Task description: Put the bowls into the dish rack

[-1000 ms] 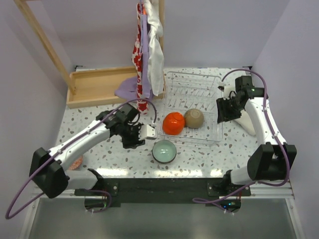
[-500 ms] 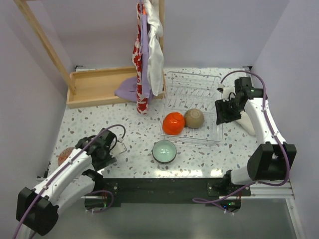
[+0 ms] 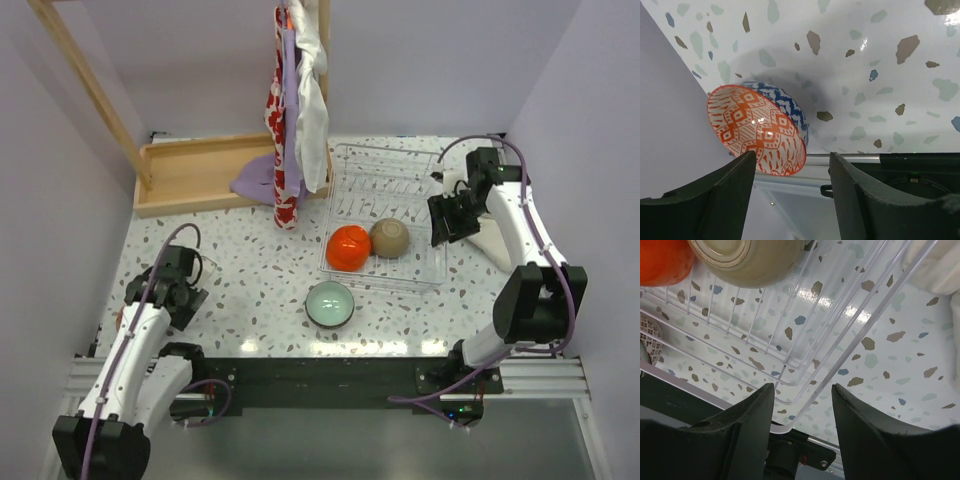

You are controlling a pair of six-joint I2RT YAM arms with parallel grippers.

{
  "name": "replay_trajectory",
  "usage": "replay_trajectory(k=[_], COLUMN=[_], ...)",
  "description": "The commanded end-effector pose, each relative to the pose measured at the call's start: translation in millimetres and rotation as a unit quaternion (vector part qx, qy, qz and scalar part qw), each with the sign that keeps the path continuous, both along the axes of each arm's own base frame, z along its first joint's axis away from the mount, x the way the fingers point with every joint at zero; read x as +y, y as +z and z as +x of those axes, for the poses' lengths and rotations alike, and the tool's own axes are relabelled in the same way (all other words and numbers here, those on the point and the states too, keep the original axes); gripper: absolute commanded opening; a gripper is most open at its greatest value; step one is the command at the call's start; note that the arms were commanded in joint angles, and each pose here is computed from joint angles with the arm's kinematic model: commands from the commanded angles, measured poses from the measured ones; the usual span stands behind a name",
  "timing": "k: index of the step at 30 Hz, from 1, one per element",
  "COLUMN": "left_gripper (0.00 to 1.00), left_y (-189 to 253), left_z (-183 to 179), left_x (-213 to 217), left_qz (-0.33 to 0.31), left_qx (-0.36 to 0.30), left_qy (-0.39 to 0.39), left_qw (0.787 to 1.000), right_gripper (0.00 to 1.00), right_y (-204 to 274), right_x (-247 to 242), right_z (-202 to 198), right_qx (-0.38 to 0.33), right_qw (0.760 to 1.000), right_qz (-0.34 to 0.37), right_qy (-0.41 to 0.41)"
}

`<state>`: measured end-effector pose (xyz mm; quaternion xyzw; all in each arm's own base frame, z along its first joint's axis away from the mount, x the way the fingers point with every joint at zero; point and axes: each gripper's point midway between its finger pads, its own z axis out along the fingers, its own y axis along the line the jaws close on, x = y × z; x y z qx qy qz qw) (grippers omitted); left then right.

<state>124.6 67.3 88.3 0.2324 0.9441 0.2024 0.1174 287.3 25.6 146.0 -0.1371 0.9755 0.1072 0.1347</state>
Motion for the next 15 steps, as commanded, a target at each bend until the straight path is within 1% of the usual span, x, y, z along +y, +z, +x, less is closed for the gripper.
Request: replay_trajectory(k=[1,2,5,6,9,12,15], left_gripper=[0.63,0.62,0.61,0.61,0.57,0.56,0.51], left_y=[0.7,-3.9,-7.1,-9.2,-21.1,-24.1,-24.4], left_z=[5.3,4.5,8.9,6.6,3.9,10.1,12.4], left_x=[2.2,0.4,5.4,12.0,19.1,25.3,29.1], left_qz=[-0.021,-0.029,-0.021,-0.014,-0.012,-0.013,-0.019], left_qx=[-0.014,-0.005,-0.005,0.001,0.022,0.018,0.021], left_qy=[0.052,0.051,0.050,0.062,0.069,0.071,0.078], left_qw=[0.998,0.998,0.999,0.998,0.997,0.997,0.997], right_gripper=[0.53,0.53,0.53,0.53,0.52,0.51,0.49], right_y=[19.3,18.9,20.0,20.0,22.3,26.0,27.4], right_x=[5.9,6.4,7.3,7.3,8.3,7.7,6.5], right_z=[9.1,8.7,8.5,8.1,9.5,10.9,8.1], right_qx=[-0.021,-0.019,-0.019,-0.019,-0.024,-0.030,-0.027], right_qw=[1.000,1.000,1.000,1.000,0.999,0.999,0.999], right_qz=[0.012,0.012,0.012,0.012,0.014,0.012,0.008], right_qy=[0.015,0.015,0.017,0.017,0.017,0.018,0.022])
